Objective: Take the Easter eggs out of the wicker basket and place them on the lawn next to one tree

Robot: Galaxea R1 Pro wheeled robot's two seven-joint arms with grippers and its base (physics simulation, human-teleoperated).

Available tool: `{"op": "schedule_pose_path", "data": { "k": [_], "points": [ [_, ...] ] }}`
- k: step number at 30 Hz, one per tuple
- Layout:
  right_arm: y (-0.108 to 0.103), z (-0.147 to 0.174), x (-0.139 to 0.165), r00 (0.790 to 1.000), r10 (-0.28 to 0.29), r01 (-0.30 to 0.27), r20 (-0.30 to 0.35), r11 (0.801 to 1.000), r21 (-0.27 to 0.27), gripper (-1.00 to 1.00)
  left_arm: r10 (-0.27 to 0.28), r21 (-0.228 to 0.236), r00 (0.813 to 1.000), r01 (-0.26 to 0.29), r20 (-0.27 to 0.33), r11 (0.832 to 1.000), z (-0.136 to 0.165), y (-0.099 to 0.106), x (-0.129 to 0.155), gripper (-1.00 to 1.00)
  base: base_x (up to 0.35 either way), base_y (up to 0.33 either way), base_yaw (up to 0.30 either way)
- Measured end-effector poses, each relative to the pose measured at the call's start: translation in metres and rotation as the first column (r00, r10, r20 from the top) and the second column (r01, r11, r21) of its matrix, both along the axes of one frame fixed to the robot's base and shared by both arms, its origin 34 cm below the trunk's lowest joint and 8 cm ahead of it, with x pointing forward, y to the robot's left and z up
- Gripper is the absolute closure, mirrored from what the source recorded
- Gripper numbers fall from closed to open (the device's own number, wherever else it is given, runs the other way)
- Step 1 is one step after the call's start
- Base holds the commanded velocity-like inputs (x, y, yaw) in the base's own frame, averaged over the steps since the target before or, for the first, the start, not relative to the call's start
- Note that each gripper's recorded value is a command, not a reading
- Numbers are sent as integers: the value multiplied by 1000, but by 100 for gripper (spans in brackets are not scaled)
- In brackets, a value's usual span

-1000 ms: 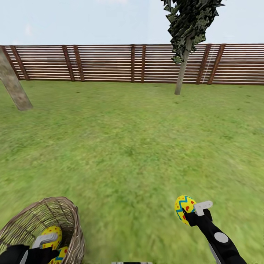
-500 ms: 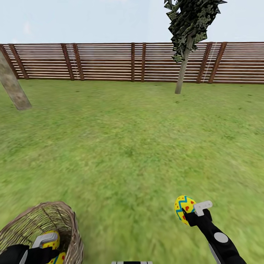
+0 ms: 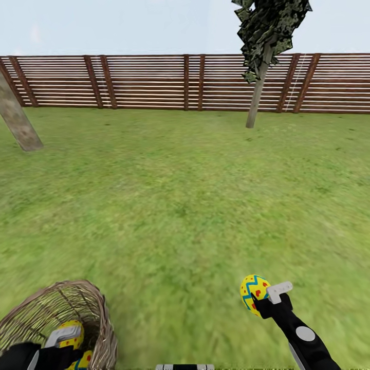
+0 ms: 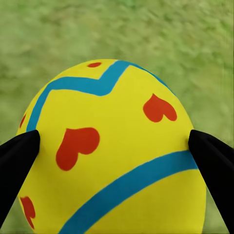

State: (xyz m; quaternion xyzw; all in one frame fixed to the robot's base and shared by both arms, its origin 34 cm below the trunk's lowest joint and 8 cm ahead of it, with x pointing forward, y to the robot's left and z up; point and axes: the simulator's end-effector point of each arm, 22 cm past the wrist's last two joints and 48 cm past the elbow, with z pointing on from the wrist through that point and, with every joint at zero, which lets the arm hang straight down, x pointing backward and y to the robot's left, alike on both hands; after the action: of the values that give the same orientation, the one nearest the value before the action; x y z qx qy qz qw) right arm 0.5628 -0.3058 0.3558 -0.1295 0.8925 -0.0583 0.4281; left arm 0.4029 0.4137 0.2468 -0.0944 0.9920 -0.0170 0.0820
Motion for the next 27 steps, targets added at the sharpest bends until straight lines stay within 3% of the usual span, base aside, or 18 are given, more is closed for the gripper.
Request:
{"op": "schedule_pose_path", "data": {
  "k": [11,27],
  "points": [
    [1,-23,-7,999,2,-2,-45,1000,1,100,-1,-16,999,1,-50,1000,-19,-13,-14,-100,0,0,0],
    [2,-23,-7,999,4,-4,-45,1000,1,100,4,-17,999,-4,-42,1000,-18,-12,-12,-100,106,0,0]
  ]
}}
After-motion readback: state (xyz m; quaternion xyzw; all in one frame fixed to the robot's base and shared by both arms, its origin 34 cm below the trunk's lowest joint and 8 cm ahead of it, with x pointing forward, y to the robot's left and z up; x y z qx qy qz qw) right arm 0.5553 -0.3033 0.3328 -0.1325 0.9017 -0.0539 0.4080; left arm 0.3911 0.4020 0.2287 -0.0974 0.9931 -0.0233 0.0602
